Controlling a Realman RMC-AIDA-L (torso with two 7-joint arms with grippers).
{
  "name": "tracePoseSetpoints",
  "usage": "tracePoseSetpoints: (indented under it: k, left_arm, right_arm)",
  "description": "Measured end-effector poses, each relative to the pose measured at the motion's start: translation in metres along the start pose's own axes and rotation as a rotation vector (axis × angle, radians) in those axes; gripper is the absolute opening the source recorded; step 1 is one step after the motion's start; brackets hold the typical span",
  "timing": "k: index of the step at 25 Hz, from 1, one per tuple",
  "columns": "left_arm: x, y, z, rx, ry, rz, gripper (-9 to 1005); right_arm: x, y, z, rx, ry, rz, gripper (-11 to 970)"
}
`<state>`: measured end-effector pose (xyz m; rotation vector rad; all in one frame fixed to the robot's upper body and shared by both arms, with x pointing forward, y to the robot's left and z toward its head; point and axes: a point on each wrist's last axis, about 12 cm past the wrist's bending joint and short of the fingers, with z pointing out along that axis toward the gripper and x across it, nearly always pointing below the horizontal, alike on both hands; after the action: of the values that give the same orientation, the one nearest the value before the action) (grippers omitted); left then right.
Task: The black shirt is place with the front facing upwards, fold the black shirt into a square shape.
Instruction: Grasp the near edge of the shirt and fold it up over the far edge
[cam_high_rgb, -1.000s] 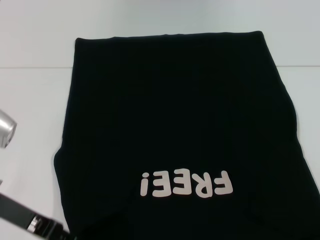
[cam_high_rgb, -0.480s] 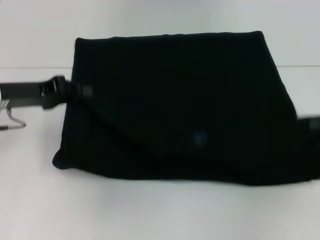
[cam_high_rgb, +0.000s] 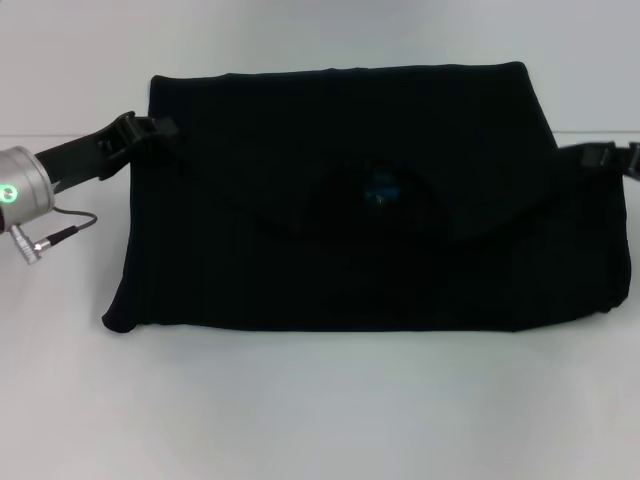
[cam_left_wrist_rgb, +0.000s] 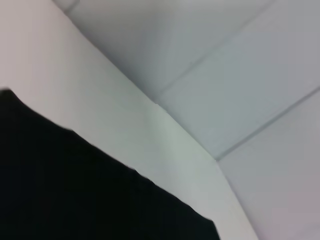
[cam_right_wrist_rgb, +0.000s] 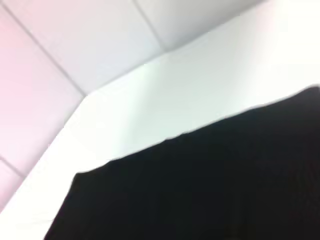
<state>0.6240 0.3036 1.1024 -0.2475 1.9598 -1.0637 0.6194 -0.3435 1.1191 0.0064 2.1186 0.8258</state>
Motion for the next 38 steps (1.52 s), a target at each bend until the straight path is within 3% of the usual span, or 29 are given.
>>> tracePoseSetpoints:
  k: [9,18,24,27,30,38]
  left_arm:
    - [0.000,0.000,0.009,-0.034,-0.071,0.039,30]
    - [0.017,-0.003,0.035,-0.148,-0.086,0.112,33]
    - [0.022,-0.005,0.050,-0.237,-0.107,0.129,38]
    - [0.023,-0.004,0.050,-0.253,-0.124,0.127,92]
    - [0.025,-0.001,0.048,-0.261,-0.130,0.119,146]
    - [0.028,0.018,0.035,-0.290,-0.091,0.067,463]
  right_arm:
    - [-0.017,0.005,0.019,0.073,-0.087,-0.117,65]
    - [-0.002,0.006,0.049,0.209,-0.075,-0.191,67]
    - [0.005,0.011,0.058,0.230,-0.088,-0.257,87]
    - [0.008,0.010,0.058,0.232,-0.092,-0.249,117]
    - [0.010,0.007,0.055,0.240,-0.092,-0.242,233]
    - [0.017,0.001,0.038,0.163,-0.119,-0.181,595]
